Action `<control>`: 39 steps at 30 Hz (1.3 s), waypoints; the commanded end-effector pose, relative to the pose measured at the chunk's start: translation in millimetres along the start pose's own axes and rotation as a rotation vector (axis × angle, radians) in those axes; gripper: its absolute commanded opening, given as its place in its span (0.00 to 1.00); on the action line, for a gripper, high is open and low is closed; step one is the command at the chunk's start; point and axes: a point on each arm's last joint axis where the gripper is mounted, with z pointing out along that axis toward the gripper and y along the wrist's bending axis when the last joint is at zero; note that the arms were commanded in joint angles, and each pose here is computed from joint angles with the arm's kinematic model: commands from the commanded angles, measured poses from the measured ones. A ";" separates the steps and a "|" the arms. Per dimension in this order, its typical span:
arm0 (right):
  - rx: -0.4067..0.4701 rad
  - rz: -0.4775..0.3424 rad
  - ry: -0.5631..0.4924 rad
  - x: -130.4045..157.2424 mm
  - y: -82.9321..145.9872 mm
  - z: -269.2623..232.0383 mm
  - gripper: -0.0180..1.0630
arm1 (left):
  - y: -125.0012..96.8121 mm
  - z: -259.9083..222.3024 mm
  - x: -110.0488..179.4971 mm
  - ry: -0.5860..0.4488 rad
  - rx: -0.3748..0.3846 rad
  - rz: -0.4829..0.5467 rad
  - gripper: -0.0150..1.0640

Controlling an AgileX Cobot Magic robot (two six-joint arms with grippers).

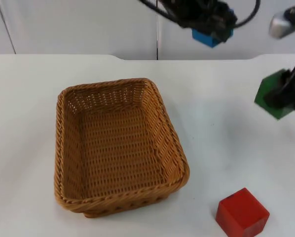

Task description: Pick up one cube with each hand and place exactly two cubes into the same basket, leaving the remaining cube outside.

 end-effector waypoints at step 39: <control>-0.005 0.124 -0.002 -7.3 -0.8 -57.2 0.02 | 3.8 -58.0 5.0 0.227 -0.041 -0.103 0.01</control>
